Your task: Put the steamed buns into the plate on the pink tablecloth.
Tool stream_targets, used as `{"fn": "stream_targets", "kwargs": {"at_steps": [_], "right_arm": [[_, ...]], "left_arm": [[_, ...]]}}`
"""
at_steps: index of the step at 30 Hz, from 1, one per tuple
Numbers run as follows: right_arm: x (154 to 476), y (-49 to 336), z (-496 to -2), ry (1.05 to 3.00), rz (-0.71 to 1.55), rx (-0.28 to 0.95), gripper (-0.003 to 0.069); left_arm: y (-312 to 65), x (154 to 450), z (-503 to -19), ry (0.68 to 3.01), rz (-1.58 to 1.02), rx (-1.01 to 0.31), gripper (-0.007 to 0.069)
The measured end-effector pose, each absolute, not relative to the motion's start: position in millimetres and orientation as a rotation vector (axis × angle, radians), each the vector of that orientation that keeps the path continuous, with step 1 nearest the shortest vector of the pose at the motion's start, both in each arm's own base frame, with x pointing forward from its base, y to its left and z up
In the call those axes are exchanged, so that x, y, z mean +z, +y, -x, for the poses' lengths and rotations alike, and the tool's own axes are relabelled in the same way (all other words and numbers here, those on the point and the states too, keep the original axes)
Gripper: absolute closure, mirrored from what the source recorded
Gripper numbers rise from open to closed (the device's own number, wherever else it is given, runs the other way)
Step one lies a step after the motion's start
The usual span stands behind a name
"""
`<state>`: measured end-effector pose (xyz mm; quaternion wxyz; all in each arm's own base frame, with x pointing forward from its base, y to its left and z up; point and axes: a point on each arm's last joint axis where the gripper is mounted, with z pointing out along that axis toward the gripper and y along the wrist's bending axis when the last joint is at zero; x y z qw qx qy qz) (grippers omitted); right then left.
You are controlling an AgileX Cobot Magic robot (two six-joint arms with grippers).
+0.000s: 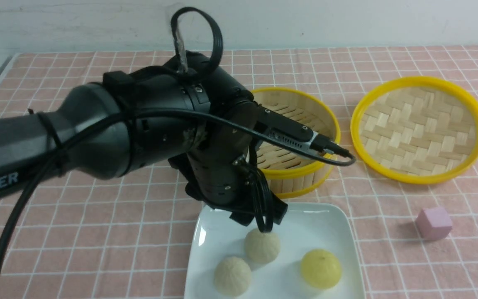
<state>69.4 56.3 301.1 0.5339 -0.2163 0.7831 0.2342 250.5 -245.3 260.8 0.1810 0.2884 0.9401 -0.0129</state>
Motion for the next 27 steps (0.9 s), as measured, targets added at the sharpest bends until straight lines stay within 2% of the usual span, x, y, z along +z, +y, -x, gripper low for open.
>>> {"fn": "stream_targets", "kwargs": {"at_steps": [27], "right_arm": [[298.6, 57.1, -72.2, 1.817, 0.508, 0.550, 0.0650]], "left_arm": [[-243.7, 260.5, -250.2, 2.663, -0.821, -0.014, 0.0248]]}}
